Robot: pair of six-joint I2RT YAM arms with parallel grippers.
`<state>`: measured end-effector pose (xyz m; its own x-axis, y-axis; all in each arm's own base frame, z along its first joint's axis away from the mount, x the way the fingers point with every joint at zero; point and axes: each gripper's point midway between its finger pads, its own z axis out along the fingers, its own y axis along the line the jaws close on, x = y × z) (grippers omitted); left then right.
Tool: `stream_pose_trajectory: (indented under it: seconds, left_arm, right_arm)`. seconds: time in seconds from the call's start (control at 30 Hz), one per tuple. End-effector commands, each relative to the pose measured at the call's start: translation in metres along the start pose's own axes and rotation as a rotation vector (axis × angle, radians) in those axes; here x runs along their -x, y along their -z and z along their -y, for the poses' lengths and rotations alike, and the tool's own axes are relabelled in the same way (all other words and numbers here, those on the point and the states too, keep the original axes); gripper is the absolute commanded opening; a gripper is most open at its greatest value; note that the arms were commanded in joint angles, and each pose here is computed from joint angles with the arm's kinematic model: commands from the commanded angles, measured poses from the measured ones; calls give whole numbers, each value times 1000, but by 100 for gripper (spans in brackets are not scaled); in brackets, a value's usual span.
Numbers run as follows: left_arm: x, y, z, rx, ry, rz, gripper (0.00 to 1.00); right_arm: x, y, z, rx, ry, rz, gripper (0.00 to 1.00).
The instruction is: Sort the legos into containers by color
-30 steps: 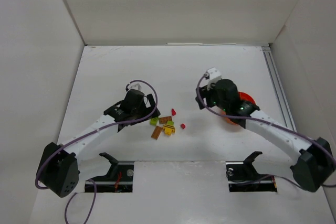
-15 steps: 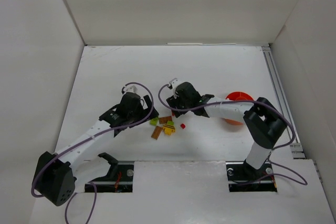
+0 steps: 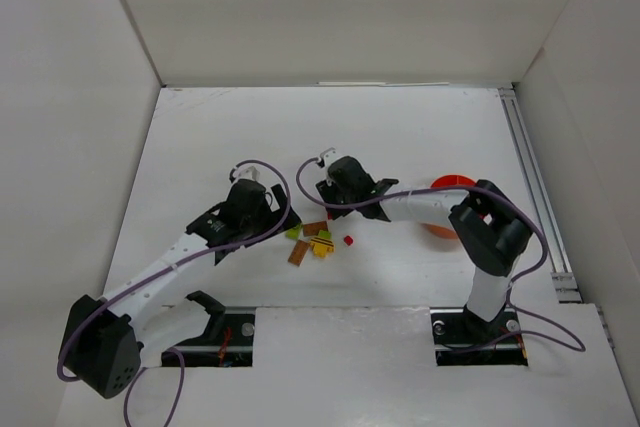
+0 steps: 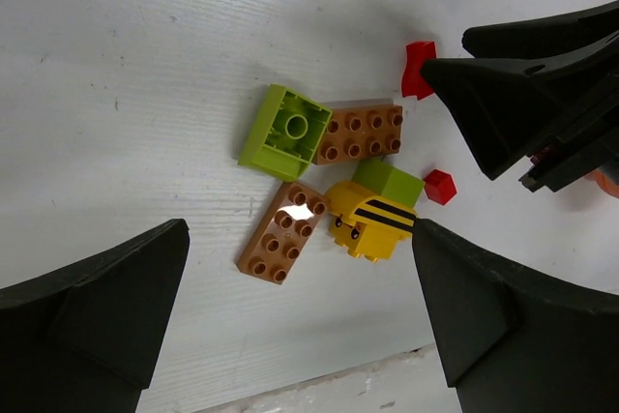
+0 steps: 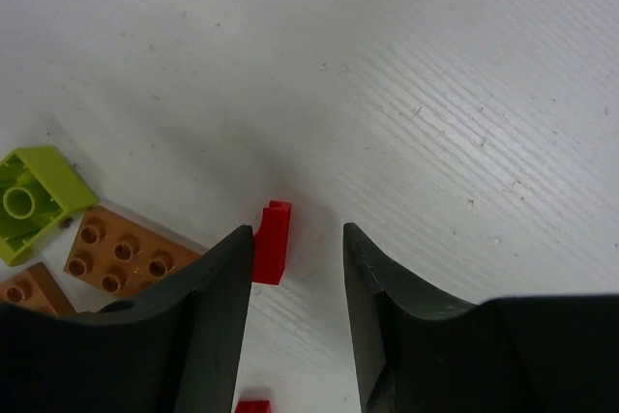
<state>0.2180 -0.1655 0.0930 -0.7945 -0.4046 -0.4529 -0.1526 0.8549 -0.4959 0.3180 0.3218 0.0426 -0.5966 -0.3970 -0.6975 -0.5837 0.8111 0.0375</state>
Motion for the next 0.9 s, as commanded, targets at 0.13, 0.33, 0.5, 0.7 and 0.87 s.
stream_pose_trajectory:
  seconds: [0.13,0.33,0.5,0.7,0.87]
  left_arm:
    - [1,4,-2,-6,19,19,100]
    - [-1,4,-4,-6,19,19,100]
    - [-1,6,-5,-6,19,19,100]
    - [0,7,-3,-13,19,25,100]
    - [0,7,-3,-13,19,25,100]
  right_arm:
    - [17,-3,-27,50,-27,46,50]
    - [17,-4,-36,55,-35,46,42]
    - [13,-5,-31,22,-57,44,28]
    - [3,1,-23,-7,-33,12,22]
    - [33,41,-8,-76,-46,91,16]
